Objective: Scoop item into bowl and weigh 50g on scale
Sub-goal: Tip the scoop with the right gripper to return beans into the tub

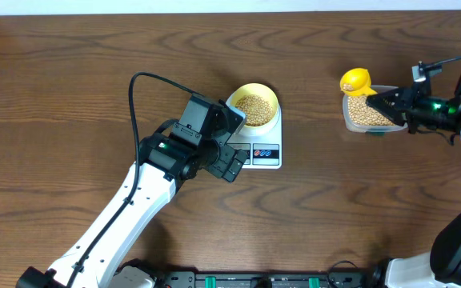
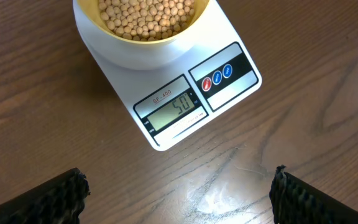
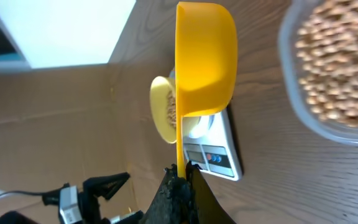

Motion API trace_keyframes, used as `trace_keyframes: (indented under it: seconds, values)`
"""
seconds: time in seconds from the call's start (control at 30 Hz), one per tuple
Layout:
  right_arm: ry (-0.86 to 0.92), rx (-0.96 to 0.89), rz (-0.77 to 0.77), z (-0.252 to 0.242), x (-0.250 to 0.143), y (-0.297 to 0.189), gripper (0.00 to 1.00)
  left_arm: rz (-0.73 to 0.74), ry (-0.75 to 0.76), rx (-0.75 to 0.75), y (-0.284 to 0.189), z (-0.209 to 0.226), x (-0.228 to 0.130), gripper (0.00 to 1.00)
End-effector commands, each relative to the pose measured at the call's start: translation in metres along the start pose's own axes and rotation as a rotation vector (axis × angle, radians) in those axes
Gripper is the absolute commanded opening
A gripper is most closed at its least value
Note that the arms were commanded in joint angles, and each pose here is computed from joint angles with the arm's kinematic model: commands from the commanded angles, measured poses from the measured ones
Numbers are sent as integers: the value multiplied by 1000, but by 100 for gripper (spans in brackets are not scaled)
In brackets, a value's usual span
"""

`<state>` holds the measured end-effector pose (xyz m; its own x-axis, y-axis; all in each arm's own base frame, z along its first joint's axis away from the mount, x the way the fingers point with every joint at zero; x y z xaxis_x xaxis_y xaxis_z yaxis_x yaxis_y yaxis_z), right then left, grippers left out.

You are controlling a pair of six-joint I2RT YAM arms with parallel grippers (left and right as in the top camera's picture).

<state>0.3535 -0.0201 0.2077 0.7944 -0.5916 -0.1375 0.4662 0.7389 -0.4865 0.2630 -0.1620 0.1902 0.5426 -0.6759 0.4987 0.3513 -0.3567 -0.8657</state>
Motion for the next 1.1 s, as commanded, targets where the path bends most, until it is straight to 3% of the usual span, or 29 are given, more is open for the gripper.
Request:
trace_keyframes:
  seconds: [0.0,0.3,0.5,0.83,1.07]
  values:
    - [-3,-36,-57,-3,3,-10,1,18,-8,4,3,0,-5,96]
    - [6,-78,-78,-9,5,-11,1,18,-8,4,3,0,-5,96]
    - [50,-248,-117,-33,4,-15,1,18,-8,4,3,0,-5,96]
    - [-44,-359,-8,-50,-20,-19,1,18,-8,4,3,0,-5,96]
    - [-72,-390,-114,-52,2,-24,1,18,-8,4,3,0,-5,96]
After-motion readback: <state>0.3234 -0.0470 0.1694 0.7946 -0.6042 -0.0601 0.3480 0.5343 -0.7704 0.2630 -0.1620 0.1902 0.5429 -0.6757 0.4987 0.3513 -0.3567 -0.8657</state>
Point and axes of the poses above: each gripper's point midway between its finger pads, its own y axis out along the fingers, its own z axis along the line the jaws close on, x = y × z, the point moved 5 cm from there along -y, back along the fingers, and after that the axes turned 15 degrees about y, right-handed, at the moved point
